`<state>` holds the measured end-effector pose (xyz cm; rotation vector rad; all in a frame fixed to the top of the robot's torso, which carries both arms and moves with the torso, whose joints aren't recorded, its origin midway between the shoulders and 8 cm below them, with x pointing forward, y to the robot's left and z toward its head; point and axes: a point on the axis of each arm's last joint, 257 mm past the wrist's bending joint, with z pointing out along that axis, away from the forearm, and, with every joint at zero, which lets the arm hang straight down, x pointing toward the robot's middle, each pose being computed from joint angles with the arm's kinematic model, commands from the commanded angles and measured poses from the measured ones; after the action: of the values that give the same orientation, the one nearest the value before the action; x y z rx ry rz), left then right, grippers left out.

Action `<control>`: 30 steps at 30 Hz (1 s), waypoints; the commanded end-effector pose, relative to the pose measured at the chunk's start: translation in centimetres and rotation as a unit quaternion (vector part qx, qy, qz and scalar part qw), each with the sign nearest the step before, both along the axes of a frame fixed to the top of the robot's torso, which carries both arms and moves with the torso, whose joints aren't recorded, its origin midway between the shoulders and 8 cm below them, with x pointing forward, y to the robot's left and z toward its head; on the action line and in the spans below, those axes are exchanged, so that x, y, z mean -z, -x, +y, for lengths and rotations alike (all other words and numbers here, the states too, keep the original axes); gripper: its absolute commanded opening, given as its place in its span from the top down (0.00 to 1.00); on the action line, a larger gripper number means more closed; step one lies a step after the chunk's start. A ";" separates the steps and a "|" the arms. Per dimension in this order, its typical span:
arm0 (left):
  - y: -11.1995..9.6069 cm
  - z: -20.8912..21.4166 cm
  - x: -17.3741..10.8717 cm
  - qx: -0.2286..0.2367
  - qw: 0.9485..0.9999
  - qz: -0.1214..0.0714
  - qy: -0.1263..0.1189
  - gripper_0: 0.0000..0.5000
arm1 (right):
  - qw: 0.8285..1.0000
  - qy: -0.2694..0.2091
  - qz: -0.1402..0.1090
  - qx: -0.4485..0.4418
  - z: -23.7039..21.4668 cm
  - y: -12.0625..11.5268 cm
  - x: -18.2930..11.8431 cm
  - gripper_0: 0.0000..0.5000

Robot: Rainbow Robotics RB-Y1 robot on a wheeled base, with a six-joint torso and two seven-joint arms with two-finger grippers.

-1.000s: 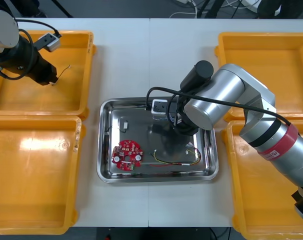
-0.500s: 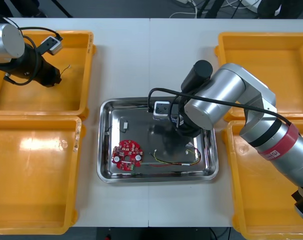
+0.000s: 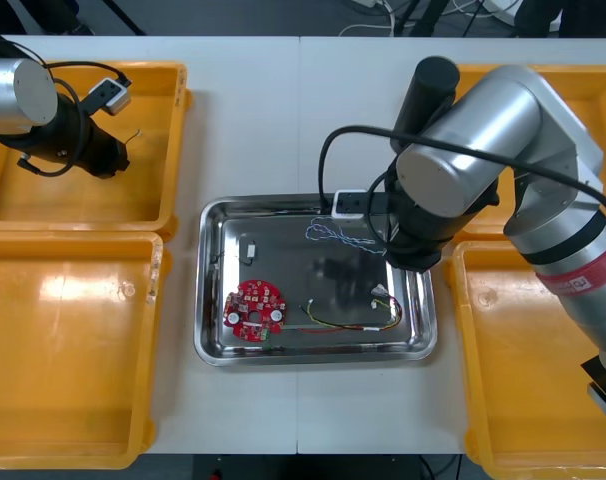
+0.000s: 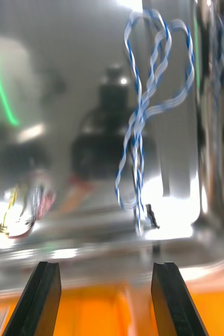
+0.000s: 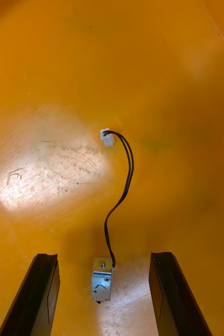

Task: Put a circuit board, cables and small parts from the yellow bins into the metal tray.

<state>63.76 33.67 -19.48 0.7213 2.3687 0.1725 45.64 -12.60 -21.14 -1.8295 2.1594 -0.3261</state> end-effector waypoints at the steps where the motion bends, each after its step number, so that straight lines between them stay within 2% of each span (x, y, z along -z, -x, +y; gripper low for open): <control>1: -1.0 -0.3 -2.3 0.060 0.997 -0.026 -0.045 0.00 | 0.998 -0.024 -0.051 0.015 -0.4 -2.1 -6.4 0.00; 4: -0.9 -0.2 -2.0 0.060 0.997 -0.025 -0.045 0.00 | 0.996 -0.034 -0.072 0.032 -1.6 -2.9 -8.4 0.00; 9: -0.8 0.0 -1.6 0.060 0.997 -0.026 -0.047 0.00 | 0.992 -0.047 -0.093 0.067 -4.5 -3.8 -10.6 0.00; 17: -0.7 0.3 -0.9 0.059 0.997 -0.027 -0.047 0.00 | 0.976 -0.091 -0.098 0.170 -9.8 -4.0 -13.3 0.00; 22: -0.4 0.9 -0.3 0.057 0.997 -0.024 -0.049 0.00 | 0.955 -0.103 -0.118 0.251 -14.0 -4.3 -15.3 0.00; 27: -0.1 1.3 0.5 0.057 0.997 -0.023 -0.049 0.00 | 0.928 -0.128 -0.118 0.328 -17.9 -3.7 -15.9 0.00; 30: 0.2 1.6 1.0 0.056 0.997 -0.021 -0.048 0.00 | 0.905 -0.154 -0.117 0.379 -20.0 -3.1 -16.4 0.00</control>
<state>64.00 33.72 -20.22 0.6938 2.3430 0.1528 49.15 -29.10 -7.52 -0.8519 2.4784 -0.3098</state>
